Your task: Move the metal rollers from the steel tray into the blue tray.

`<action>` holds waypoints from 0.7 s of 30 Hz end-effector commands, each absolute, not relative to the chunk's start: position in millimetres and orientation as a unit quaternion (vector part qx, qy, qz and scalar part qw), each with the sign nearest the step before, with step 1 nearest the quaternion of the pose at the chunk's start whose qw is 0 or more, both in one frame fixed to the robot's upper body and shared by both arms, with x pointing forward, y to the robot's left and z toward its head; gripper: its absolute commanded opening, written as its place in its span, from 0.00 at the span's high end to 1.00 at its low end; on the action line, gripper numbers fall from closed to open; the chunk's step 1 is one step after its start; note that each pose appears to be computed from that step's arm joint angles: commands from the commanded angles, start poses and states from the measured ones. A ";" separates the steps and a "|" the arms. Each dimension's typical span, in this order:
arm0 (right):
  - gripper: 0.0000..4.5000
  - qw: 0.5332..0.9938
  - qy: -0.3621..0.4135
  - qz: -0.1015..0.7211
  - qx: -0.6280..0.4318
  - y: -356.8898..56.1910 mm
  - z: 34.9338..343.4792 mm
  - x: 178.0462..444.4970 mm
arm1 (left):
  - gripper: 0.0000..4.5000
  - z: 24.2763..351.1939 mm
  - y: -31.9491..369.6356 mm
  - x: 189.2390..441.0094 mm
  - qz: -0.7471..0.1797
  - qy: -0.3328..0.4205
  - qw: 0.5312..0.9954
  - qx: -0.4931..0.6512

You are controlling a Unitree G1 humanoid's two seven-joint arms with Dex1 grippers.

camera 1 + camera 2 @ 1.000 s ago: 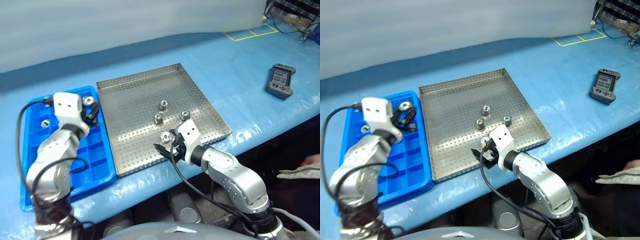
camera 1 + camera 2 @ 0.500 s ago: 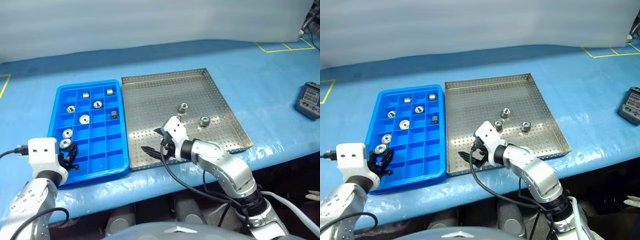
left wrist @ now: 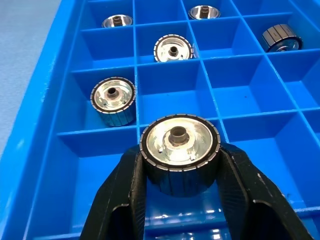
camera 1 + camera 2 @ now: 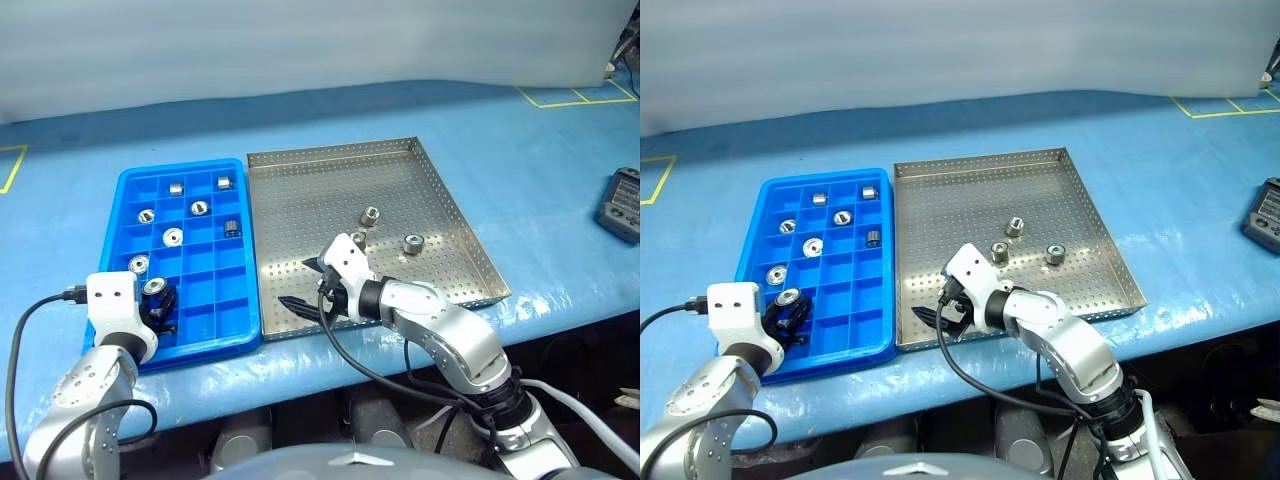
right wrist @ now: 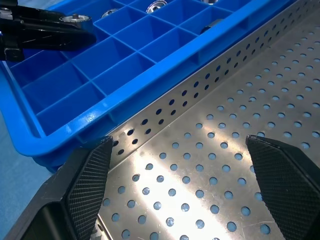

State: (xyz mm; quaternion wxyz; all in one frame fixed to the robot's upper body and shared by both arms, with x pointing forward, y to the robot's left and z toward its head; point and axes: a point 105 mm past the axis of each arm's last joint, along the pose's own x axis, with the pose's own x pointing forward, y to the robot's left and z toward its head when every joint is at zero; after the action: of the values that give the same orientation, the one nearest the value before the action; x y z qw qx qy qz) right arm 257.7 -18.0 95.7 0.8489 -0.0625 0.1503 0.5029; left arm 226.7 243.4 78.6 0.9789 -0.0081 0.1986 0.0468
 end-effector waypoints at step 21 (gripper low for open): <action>0.00 0.893 0.133 0.422 -0.076 -56.9 106.3 260.8 | 0.01 141.6 188.0 280.2 -0.161 0.083 0.983 0.026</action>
State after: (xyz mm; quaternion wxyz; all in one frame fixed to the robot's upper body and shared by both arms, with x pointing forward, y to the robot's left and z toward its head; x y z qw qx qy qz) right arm 260.1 -51.9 94.7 0.8852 -0.0720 0.1539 0.4330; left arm 279.1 202.9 134.1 0.9874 0.0252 0.1007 -0.1191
